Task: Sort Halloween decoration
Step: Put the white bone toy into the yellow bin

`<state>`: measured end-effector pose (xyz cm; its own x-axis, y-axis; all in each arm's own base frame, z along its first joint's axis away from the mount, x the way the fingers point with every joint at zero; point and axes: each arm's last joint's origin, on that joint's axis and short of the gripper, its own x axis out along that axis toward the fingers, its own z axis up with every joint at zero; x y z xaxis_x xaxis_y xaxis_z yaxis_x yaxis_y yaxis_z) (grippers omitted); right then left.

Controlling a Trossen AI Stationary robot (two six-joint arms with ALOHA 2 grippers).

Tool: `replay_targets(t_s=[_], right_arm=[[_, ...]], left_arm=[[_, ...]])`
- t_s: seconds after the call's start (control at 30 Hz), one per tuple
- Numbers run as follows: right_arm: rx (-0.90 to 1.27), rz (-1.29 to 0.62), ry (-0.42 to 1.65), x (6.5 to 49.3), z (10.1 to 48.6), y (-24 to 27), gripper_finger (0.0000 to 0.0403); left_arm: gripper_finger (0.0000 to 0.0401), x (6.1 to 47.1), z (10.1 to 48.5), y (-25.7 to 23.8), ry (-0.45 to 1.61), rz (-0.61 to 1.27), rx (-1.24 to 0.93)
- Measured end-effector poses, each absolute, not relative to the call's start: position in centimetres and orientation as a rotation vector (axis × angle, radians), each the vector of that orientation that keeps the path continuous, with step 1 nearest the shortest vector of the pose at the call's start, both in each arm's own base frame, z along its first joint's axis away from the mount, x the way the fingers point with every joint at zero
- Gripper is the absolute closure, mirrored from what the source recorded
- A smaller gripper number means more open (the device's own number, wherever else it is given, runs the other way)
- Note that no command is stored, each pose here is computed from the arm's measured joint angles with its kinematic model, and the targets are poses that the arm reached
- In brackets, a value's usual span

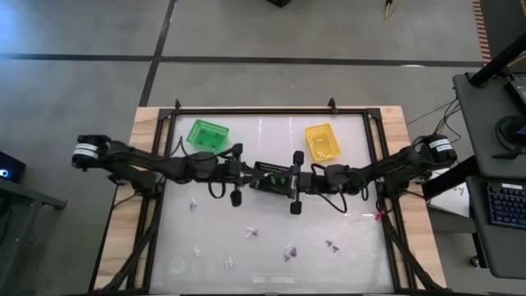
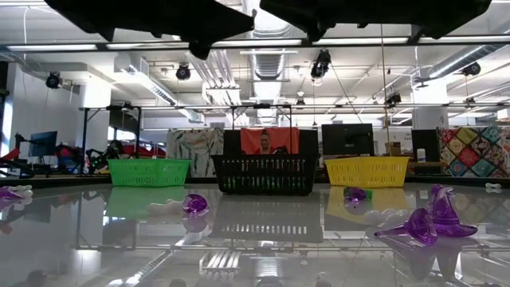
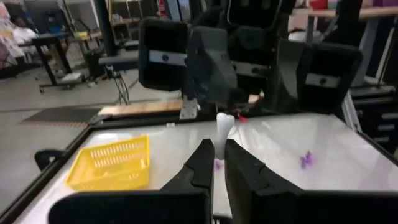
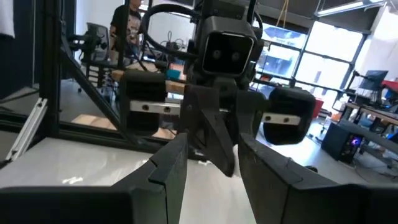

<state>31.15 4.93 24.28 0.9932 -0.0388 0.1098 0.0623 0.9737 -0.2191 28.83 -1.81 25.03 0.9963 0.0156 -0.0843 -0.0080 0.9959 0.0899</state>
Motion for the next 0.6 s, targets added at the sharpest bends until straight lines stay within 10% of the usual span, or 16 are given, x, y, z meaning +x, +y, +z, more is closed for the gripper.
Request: replay_targets(t_s=[0.6], right_arm=[[-0.220,-0.132,-0.092,31.1,24.2,4.7,0.0271]], left_arm=[[0.0401,30.2,24.0,-2.5,0.018,0.026,0.087]])
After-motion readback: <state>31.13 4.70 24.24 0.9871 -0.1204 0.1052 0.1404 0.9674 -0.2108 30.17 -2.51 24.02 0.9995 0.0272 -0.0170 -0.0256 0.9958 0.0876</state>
